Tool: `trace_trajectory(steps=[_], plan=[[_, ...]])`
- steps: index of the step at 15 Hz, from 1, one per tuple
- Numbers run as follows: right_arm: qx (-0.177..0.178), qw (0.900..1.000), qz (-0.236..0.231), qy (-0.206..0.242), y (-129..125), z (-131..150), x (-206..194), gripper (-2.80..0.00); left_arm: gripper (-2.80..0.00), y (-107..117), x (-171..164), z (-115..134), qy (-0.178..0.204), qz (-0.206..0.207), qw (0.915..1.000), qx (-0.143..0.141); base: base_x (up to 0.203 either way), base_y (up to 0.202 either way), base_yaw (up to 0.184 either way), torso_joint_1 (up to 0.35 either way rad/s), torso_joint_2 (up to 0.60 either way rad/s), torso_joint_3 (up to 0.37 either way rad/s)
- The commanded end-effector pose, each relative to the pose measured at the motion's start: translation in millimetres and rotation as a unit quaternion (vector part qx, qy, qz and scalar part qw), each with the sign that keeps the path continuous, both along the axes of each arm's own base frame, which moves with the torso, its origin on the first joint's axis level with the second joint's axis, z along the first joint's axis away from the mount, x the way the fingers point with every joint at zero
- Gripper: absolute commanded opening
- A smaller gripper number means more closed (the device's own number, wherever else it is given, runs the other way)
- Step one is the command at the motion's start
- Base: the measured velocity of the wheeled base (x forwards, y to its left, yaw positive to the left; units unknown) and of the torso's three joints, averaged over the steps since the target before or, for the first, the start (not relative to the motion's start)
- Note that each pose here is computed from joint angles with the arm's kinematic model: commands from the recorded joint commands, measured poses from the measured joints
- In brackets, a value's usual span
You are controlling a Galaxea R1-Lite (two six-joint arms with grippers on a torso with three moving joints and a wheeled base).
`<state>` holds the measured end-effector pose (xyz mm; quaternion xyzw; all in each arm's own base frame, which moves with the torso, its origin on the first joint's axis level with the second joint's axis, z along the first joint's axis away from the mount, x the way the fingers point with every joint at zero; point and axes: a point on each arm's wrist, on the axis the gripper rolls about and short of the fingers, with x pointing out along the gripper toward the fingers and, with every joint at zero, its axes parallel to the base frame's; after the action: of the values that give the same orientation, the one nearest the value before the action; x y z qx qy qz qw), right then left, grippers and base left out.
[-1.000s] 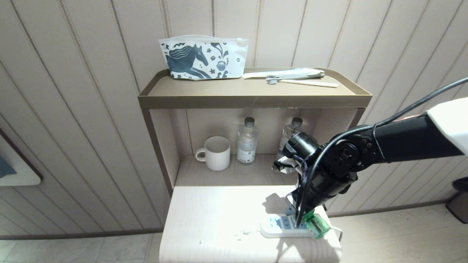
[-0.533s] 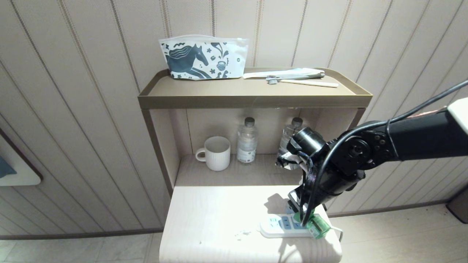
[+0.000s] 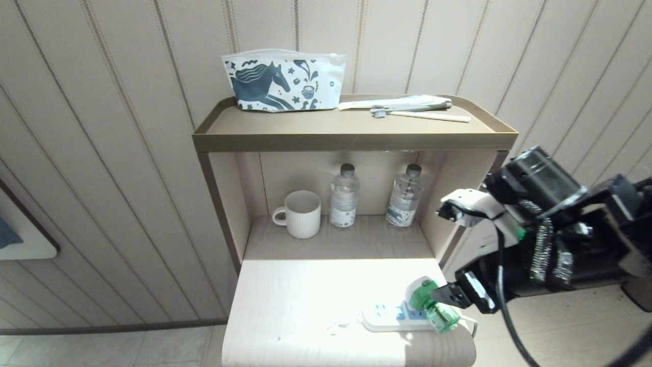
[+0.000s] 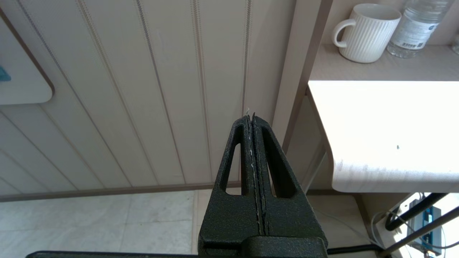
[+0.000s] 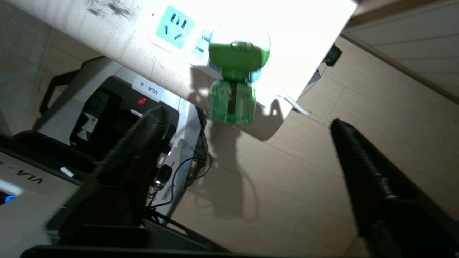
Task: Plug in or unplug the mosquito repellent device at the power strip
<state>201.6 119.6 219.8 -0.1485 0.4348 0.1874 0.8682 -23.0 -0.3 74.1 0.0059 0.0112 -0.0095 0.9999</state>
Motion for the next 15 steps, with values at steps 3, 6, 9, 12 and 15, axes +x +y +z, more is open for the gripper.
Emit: trace_trajectory(steps=[3, 6, 9, 12, 15], plan=[[0.05, 0.995, -0.011, -0.09, -56.5, 42.5, -88.5, -2.8, -2.8, 0.0, 0.1, 0.0, 0.001, 0.0, 1.0, 0.0, 0.0, 0.0, 0.0, 0.0, 0.0, 0.0], [0.067, 0.989, -0.047, -0.123, -91.8, 50.2, -139.4, -2.8, -2.8, 0.0, -0.1, 0.2, 0.0, 0.0, 1.0, 0.0, 0.0, 0.0, 0.0, 0.0, 0.0, 0.0], [0.079, 0.983, -0.09, -0.142, -113.9, 40.6, -180.3, -2.8, -2.8, 0.0, -0.1, 0.1, 0.0, 0.0, 1.0, 0.0, 0.0, 0.0, 0.0, 0.0, 0.0, 0.0], [0.094, 0.972, -0.13, -0.169, -127.9, 13.9, -217.4, -2.8, -2.8, 0.0, -0.1, 0.1, 0.0, 0.0, 1.0, 0.0, 0.0, 0.0, 0.0, 0.0, 0.0, 0.0], [0.09, 0.962, -0.183, -0.183, -131.2, -26.8, -242.3, -2.8, -2.8, 0.0, -0.1, 0.1, 0.0, 0.0, 1.0, 0.0, 0.0, 0.0, 0.0, 0.0, 0.0, 0.0]])
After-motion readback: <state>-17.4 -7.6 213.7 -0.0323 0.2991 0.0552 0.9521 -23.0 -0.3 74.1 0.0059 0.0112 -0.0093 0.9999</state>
